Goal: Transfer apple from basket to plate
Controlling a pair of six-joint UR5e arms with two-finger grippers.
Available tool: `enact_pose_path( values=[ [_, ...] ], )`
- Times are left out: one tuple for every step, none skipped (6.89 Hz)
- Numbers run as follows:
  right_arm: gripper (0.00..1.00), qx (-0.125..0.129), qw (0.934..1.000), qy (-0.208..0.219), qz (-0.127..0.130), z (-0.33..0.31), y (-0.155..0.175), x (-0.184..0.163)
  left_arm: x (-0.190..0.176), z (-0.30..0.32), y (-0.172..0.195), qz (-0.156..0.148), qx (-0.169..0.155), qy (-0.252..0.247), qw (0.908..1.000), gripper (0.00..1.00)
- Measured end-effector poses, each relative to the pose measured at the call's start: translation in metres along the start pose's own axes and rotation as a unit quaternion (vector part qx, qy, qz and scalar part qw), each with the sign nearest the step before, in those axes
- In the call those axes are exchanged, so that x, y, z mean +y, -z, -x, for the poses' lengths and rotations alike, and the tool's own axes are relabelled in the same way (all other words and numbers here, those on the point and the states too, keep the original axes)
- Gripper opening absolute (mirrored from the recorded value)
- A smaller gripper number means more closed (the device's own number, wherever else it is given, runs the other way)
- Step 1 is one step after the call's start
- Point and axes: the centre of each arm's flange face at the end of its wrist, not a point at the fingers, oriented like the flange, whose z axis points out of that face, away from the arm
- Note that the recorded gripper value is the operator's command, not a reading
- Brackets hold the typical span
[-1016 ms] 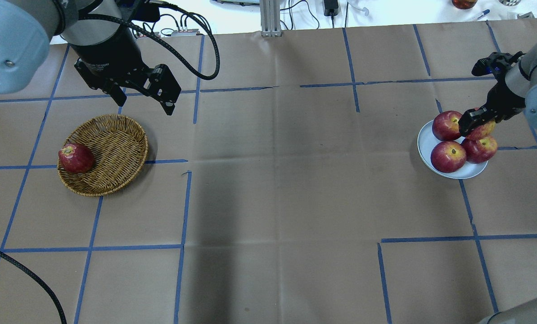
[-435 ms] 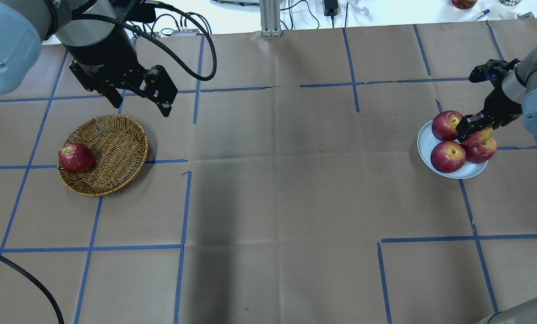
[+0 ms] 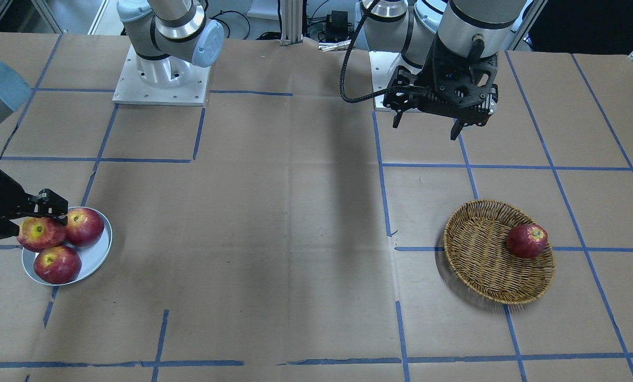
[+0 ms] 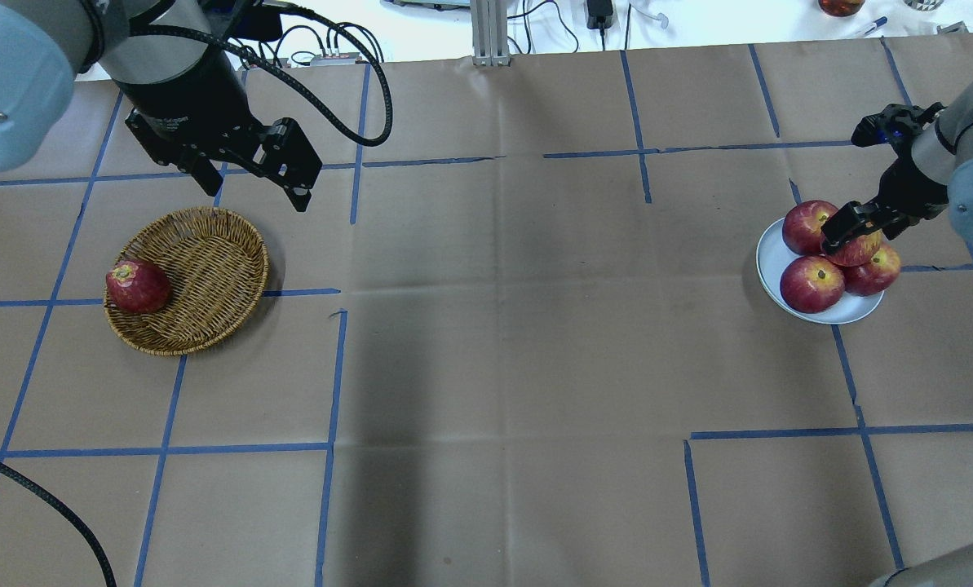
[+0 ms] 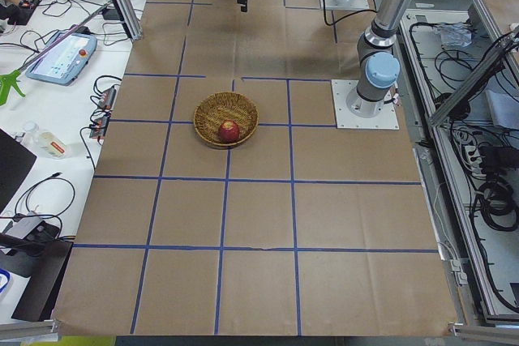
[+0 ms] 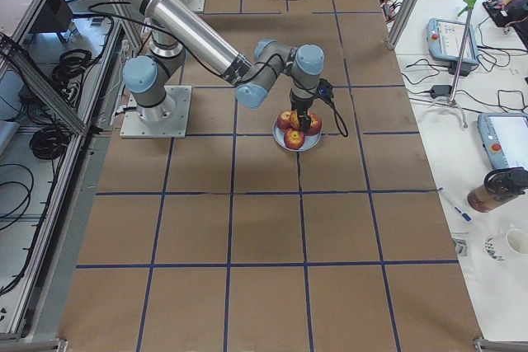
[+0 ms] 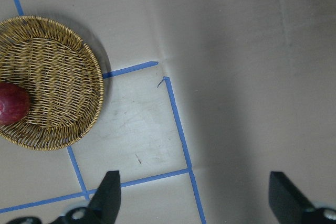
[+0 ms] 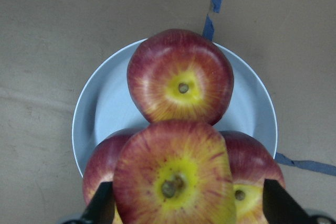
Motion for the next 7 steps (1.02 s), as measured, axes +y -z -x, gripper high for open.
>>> enact_pose_path(
  values=[
    [1.00, 0.010, 0.9999, 0.003, -0.012, 0.003, 0.018, -0.003, 0.000, 0.000, 0.000, 0.000, 0.000, 0.000, 1.0000, 1.00],
    [1.00, 0.023, 0.9992, 0.011, -0.029, 0.012, 0.044, -0.005, 0.000, 0.000, 0.000, 0.000, 0.000, 0.000, 1.0000, 1.00],
    [1.00, 0.033, 0.9983, 0.019, -0.043, 0.031, 0.074, -0.007, 0.000, 0.000, 0.000, 0.000, 0.000, 0.000, 1.0000, 1.00],
    [1.00, 0.034, 0.9981, 0.013, -0.049, 0.056, 0.109, -0.008, 0.000, 0.000, 0.000, 0.000, 0.000, 0.000, 1.0000, 1.00],
    [1.00, 0.026, 0.9986, -0.008, -0.044, 0.084, 0.141, -0.010, 0.000, 0.000, 0.000, 0.000, 0.000, 0.000, 1.0000, 1.00],
    [1.00, 0.014, 0.9986, -0.041, -0.029, 0.117, 0.168, -0.015, 0.000, 0.000, 0.000, 0.000, -0.001, 0.000, 1.0000, 1.00],
    [1.00, 0.005, 0.9972, -0.074, -0.009, 0.154, 0.188, -0.018, 0.000, 0.000, 0.000, -0.001, -0.001, 0.000, 1.0000, 1.00]
  ],
)
